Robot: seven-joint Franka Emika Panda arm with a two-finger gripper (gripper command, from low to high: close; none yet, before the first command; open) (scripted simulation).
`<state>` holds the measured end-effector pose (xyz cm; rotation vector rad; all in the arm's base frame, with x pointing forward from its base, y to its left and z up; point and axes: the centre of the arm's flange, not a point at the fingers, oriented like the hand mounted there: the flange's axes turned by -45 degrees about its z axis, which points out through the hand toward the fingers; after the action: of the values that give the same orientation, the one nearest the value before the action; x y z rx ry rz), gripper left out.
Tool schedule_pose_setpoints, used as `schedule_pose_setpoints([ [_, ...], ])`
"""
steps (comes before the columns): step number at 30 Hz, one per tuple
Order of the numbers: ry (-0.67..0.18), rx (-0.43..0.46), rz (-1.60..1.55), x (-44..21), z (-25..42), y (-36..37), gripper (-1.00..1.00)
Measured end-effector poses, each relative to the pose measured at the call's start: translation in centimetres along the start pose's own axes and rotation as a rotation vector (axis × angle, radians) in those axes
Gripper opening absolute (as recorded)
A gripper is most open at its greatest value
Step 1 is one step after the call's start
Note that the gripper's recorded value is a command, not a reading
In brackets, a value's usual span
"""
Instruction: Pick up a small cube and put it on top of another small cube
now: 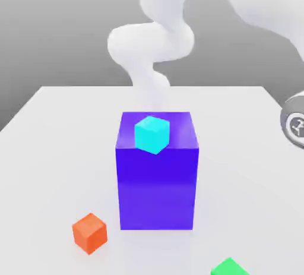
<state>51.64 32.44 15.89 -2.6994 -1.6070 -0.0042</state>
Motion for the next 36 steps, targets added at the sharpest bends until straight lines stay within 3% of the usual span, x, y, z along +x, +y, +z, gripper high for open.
schedule_pose_setpoints([
  [1, -0.001, 0.001, -0.002, 0.0, 1.7, -0.1, 0.0],
  [2, -0.002, 0.001, -0.003, 0.0, 2.7, -0.1, -1.0],
  [8, -0.002, 0.002, -0.003, -0.1, 3.2, -0.2, -1.0],
  [13, -0.002, 0.004, 0.009, -0.3, -2.7, 0.1, -1.0],
  [26, -0.001, 0.005, 0.667, -14.3, -8.2, 9.0, -1.0],
  [30, -0.002, 0.002, 0.724, -15.5, -3.9, 9.6, -1.0],
  [31, -0.002, 0.002, 0.726, -15.6, -2.7, 9.6, 1.0],
  [36, -0.002, 0.002, 0.726, -15.6, -2.7, 9.6, 1.0],
])
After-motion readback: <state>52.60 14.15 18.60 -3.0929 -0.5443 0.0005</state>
